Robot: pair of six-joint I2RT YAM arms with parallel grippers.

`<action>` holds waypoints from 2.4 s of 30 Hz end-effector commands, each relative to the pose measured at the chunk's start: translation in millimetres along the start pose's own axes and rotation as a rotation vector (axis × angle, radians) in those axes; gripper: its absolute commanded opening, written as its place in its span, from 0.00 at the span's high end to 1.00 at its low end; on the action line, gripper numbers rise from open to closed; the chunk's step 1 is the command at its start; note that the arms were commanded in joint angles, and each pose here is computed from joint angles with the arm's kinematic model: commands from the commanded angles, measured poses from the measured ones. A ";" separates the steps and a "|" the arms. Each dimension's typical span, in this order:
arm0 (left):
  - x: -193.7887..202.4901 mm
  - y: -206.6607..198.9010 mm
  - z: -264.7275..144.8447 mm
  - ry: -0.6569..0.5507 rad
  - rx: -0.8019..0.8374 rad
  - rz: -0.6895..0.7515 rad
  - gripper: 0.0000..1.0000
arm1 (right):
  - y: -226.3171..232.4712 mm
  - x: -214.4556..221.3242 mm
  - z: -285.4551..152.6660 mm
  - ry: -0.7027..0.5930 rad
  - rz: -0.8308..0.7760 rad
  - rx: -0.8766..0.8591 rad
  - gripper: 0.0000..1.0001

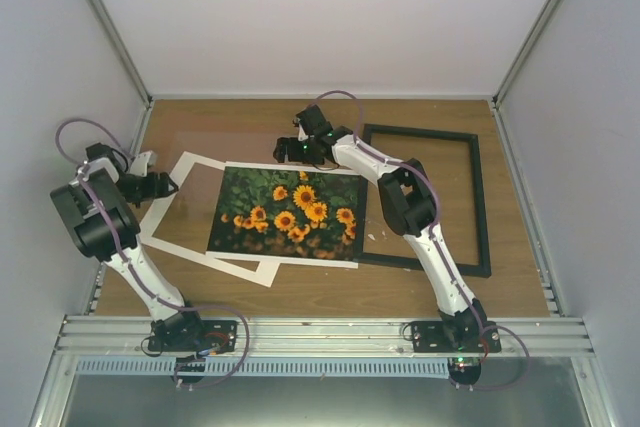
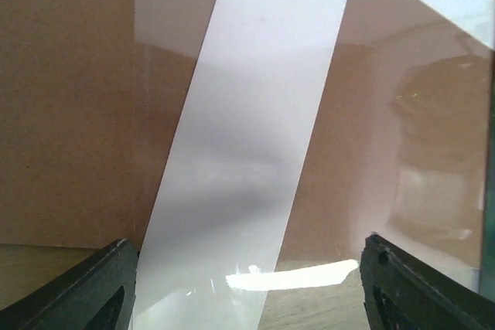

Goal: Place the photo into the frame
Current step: Pick up the photo frame item at the center of the board.

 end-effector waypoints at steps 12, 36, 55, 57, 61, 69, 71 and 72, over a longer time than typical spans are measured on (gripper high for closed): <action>38.5 -82.3 41.2 0.164 0.622 -0.189 0.19 | -23.3 84.7 52.6 0.301 0.133 -0.067 0.03; 1.1 -142.6 25.2 0.002 0.904 -0.058 0.01 | -26.2 93.0 62.3 0.323 0.143 -0.096 0.04; -31.5 -155.5 -0.7 -0.073 0.909 -0.036 0.33 | -14.2 49.8 45.5 0.183 0.095 -0.275 0.00; -34.9 -151.5 -4.3 -0.085 0.917 -0.050 0.36 | -16.4 37.6 39.3 0.136 0.085 -0.314 0.00; -43.2 -145.0 -14.3 -0.115 0.931 -0.061 0.39 | -27.4 17.1 29.5 0.064 0.071 -0.372 0.01; -65.7 -138.1 -37.3 -0.177 0.921 -0.041 0.40 | -18.1 -2.1 11.5 0.021 0.005 -0.543 0.00; -71.8 -133.7 -44.6 -0.198 0.904 -0.034 0.40 | -10.8 -7.4 0.8 0.004 -0.030 -0.584 0.00; -74.8 -130.7 -48.2 -0.209 0.893 -0.031 0.40 | -7.3 -12.0 -7.0 -0.018 -0.056 -0.595 0.00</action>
Point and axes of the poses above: each gripper's point midway between its finger pads, its own z axis out along the fingers, its own y axis along the line the jaws close on, x = y × z, the point moved 6 cm from there along -z, back along the fingers, and after that the axes turned 4 degrees about -z, right-handed, at the moved point
